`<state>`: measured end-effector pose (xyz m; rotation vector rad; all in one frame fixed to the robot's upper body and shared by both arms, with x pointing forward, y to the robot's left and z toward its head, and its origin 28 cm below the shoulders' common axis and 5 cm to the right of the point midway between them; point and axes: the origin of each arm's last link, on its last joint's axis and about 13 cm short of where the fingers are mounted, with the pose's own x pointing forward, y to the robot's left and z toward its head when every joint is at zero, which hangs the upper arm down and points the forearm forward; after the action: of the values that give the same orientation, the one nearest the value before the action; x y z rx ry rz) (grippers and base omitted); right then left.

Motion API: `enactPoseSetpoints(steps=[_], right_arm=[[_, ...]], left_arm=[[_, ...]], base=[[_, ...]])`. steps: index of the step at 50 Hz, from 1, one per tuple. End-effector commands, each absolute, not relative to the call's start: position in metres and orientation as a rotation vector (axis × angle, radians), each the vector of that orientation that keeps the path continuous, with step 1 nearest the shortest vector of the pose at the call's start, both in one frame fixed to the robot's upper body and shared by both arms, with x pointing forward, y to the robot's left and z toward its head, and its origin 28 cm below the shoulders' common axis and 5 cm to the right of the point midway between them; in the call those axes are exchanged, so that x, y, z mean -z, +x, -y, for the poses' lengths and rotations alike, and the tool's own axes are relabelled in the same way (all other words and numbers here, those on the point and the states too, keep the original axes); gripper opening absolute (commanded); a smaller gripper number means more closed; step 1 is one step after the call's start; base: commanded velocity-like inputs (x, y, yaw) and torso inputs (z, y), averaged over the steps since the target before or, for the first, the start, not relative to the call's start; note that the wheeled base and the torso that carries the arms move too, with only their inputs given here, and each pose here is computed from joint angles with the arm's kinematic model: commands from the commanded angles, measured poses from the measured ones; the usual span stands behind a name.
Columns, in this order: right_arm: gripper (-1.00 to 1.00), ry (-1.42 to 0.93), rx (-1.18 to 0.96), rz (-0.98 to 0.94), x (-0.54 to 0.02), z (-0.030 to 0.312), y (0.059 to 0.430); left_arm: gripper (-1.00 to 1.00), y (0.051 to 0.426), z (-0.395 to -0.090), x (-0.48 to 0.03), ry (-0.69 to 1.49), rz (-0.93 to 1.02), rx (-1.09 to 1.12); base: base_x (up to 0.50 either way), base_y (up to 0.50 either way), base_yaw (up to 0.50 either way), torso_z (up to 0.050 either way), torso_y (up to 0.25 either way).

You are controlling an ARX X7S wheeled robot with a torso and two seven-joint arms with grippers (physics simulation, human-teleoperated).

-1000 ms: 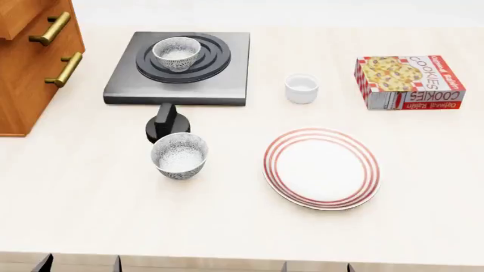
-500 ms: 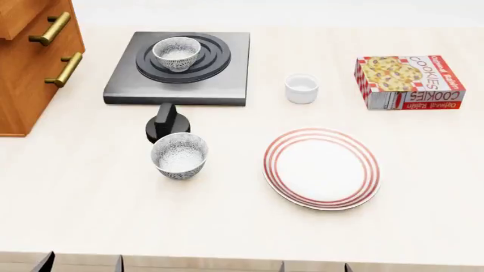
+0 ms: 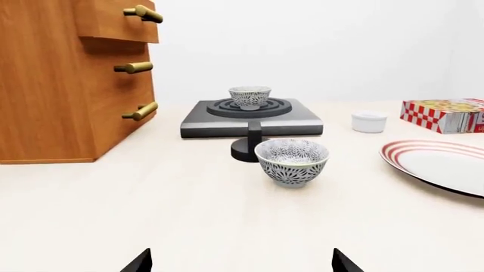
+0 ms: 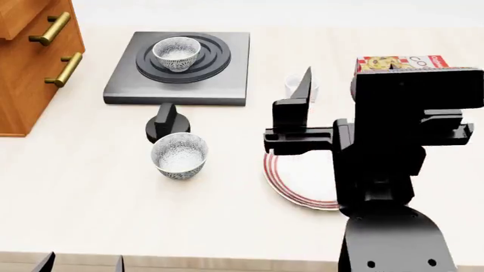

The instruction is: Pick the akita bowl on the stove and place it on the plate.

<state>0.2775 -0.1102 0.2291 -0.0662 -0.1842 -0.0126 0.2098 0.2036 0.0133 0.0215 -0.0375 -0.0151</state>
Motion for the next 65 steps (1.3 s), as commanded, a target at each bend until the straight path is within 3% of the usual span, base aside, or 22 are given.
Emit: enactPoseSetpoints(steps=[1,3,6,65], right_arm=[[1.0,-0.021,0.075,0.141,-0.24,0.142,0.239],[1.0,-0.061,0.095,0.103,-0.225,0.146,0.233],[1.0,0.122,0.112,0.114,-0.219,0.149,0.228],[1.0,0.028,0.084,0.064,-0.214,0.136,0.23]], left_arm=[[1.0,0.21,-0.204,-0.014,0.019,0.022,0.012],[1.0,0.209,-0.204,-0.014,0.02,0.021,0.012],[1.0,0.21,-0.204,-0.013,0.021,0.02,0.013],[1.0,0.212,-0.205,-0.012,0.016,0.02,0.001]], base=[[0.0,0.0,0.0,0.0,0.0],[0.0,0.0,0.0,0.0,0.0],[0.0,0.0,0.0,0.0,0.0],[0.0,0.0,0.0,0.0,0.0]])
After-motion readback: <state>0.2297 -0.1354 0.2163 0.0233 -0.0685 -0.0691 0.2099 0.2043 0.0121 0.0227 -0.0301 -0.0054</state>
